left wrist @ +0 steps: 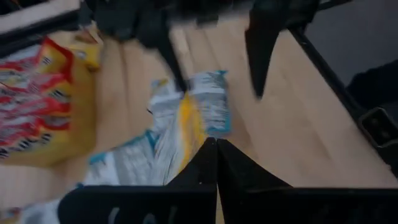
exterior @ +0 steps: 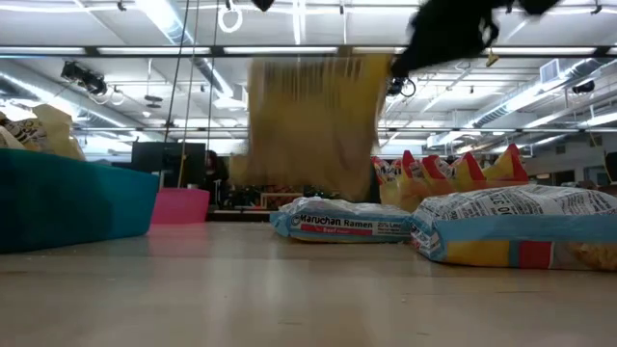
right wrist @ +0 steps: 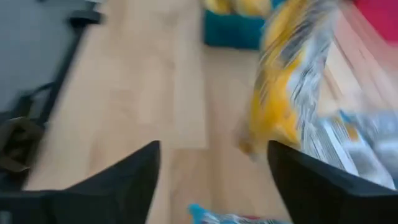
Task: Sort Maruchan noodles
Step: Put the yellow noodle pack into the blue bin
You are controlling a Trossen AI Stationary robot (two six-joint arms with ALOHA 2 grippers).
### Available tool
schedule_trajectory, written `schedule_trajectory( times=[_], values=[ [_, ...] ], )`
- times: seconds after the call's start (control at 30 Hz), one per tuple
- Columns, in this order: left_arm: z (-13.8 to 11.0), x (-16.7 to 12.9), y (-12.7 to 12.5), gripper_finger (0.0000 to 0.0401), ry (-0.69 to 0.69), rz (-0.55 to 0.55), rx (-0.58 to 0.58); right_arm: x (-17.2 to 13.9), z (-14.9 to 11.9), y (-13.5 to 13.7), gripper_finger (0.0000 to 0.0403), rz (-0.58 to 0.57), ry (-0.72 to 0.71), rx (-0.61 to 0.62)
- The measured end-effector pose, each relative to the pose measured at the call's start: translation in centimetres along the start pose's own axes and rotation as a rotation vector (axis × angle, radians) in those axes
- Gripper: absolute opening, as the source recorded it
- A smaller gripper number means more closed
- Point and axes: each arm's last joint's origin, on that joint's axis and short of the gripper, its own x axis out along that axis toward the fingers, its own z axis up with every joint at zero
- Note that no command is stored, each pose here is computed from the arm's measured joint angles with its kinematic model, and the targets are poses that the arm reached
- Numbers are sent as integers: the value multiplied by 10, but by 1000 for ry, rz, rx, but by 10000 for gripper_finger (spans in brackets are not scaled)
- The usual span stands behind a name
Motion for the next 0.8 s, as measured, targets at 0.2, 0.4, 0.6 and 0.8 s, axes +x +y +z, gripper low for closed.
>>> schedule_trajectory(
  times=[0.2, 0.4, 0.6, 0.8],
  values=[
    [-3, 1, 10, 0, 33, 21, 10, 14, -7, -26, 366, -100, 73, 120],
    [-17, 0, 14, 4, 182, 38, -3, 20, -6, -36, 363, -99, 119, 12],
    [-25, 5, 20, 46, 195, 72, -59, 33, -4, -60, 348, -190, 118, 15],
    [-38, 13, 20, 95, 185, 183, -31, 45, -18, -71, 330, -143, 85, -4]
  ],
)
